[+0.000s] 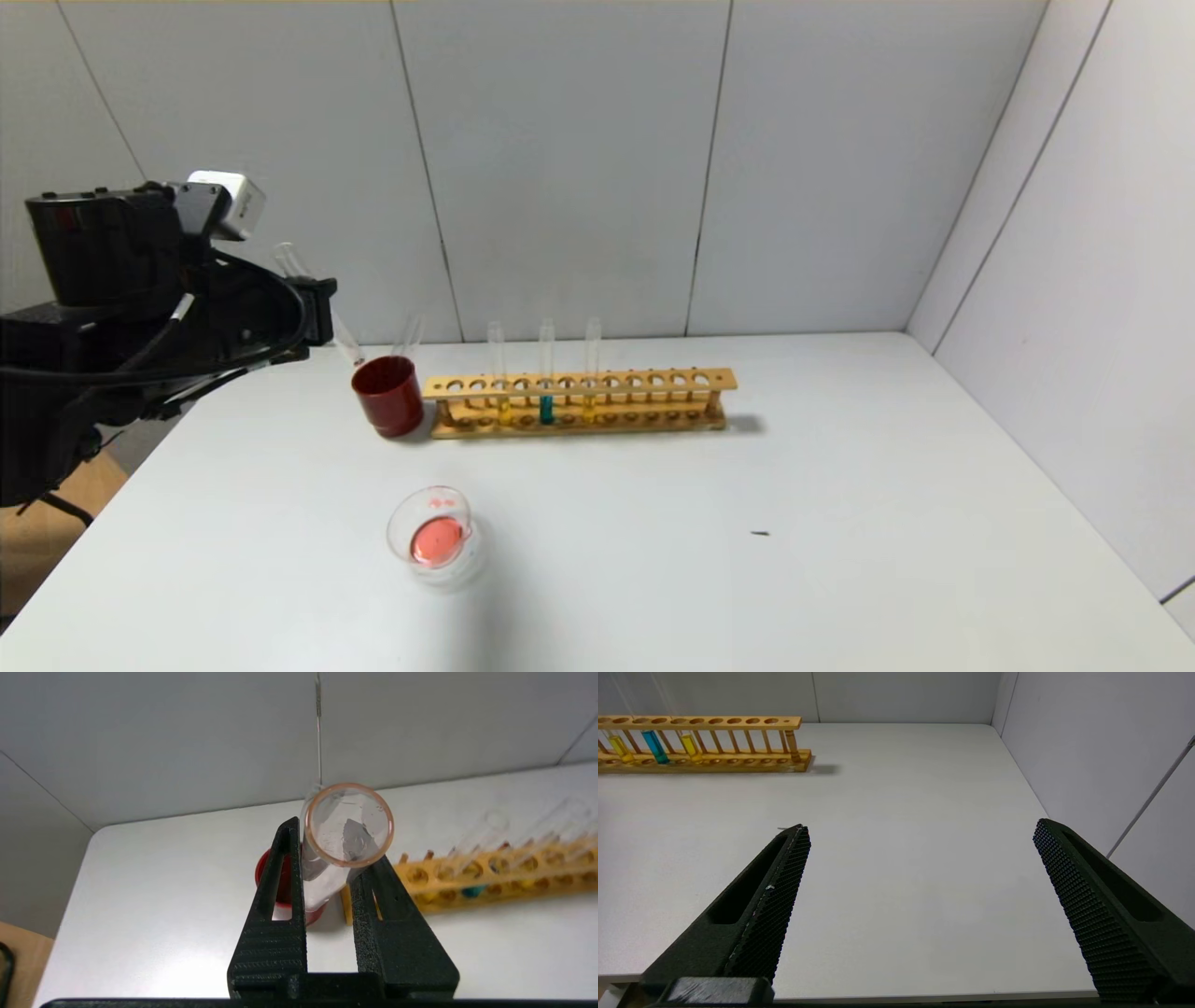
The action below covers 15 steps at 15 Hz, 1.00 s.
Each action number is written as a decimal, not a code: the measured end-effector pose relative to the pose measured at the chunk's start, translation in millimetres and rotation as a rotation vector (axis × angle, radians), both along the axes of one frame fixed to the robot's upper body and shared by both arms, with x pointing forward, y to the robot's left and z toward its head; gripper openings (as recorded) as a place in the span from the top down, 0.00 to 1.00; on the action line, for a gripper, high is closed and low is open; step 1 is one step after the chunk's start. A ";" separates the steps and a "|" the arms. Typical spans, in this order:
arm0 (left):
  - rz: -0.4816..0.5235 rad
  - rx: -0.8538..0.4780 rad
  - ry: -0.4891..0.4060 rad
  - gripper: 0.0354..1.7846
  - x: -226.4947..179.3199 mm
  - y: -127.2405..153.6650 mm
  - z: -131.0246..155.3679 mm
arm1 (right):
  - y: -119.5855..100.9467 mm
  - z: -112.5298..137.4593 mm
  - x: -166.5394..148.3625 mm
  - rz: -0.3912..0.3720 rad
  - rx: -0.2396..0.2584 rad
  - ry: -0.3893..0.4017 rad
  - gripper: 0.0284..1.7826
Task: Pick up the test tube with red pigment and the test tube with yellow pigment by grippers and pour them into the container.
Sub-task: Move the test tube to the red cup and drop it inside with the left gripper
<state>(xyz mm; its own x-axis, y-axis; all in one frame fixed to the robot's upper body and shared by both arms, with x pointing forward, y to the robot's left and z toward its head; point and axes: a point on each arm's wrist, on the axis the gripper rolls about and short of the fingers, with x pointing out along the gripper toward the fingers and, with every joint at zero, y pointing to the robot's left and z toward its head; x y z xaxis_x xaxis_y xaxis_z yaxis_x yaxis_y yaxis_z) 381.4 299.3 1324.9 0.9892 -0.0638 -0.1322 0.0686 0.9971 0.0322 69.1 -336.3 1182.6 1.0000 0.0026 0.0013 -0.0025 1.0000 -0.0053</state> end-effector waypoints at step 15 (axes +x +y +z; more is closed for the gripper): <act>0.073 -0.001 0.127 0.84 89.1 15.7 -43.5 | 0.0 0.0 0.0 0.000 0.000 0.000 0.02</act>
